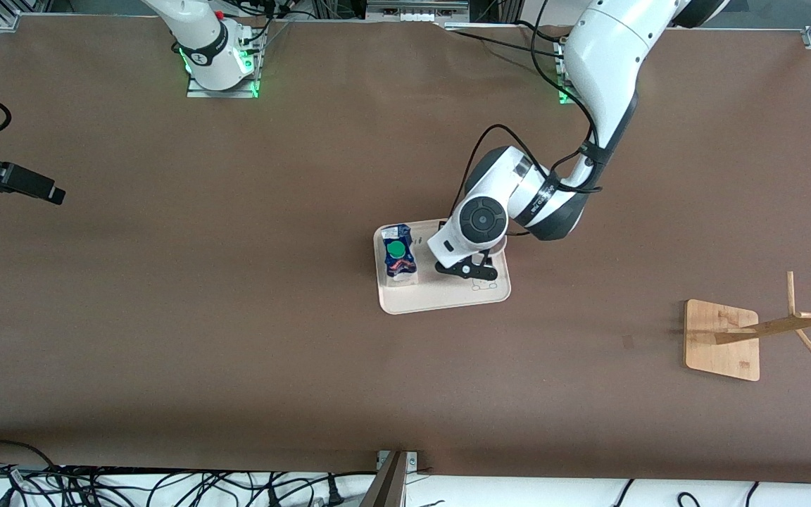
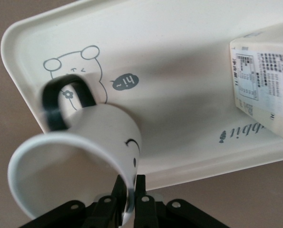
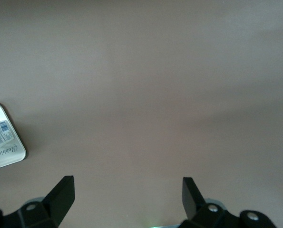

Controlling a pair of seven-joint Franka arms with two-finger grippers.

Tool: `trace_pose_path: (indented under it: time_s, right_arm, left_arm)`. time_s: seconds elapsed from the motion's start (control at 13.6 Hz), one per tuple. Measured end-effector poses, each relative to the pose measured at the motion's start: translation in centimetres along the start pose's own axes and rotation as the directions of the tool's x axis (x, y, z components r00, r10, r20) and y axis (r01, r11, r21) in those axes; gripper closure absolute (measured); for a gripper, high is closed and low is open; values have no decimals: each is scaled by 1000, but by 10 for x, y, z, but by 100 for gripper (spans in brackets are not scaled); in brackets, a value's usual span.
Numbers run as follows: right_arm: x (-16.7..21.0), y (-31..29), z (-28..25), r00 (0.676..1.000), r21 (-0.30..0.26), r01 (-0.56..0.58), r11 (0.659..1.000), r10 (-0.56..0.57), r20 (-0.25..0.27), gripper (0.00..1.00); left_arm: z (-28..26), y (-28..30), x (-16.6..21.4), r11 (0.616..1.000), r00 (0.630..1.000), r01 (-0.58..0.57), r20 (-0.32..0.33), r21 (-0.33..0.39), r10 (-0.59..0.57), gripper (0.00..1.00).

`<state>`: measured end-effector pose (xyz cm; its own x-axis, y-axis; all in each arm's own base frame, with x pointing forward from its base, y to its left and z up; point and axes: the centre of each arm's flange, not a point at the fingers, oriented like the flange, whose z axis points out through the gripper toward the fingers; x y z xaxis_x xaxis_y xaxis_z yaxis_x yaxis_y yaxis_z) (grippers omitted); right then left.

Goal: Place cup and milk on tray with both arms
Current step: 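Set the mug on the tray beside the carton with the left gripper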

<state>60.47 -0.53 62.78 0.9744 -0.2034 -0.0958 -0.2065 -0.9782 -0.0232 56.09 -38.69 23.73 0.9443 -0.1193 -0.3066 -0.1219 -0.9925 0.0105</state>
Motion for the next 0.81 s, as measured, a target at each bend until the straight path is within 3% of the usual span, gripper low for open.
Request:
trace_pose_path:
  time_s: [0.07, 0.37, 0.44, 0.66, 0.81]
  right_arm:
    - [-2, -3, -1, 1000, -4, 7, 1000, -7, -1, 0]
    - [-2, -2, 9, 999, -29, 39, 999, -38, 19, 0]
    - [-1, -1, 10, 997, -33, 75, 997, -74, 20, 0]
    - [0, 5, 10, 987, -55, 162, 985, -161, 24, 0]
    - [0, 7, 10, 985, -67, 173, 983, -171, 26, 0]
  left_arm:
    - [1, -1, 1, 1000, 1000, 3, 1, 0, -3, 81]
    - [-3, -17, 11, 996, 998, 67, 15, -56, -66, 41]
    - [-12, -21, 14, 995, 997, 75, 0, -63, -75, 28]
    - [-76, -48, 13, 990, 991, 107, -66, -87, -113, 1]
    - [-143, -93, 2, 981, 978, 156, -118, -119, -170, 0]
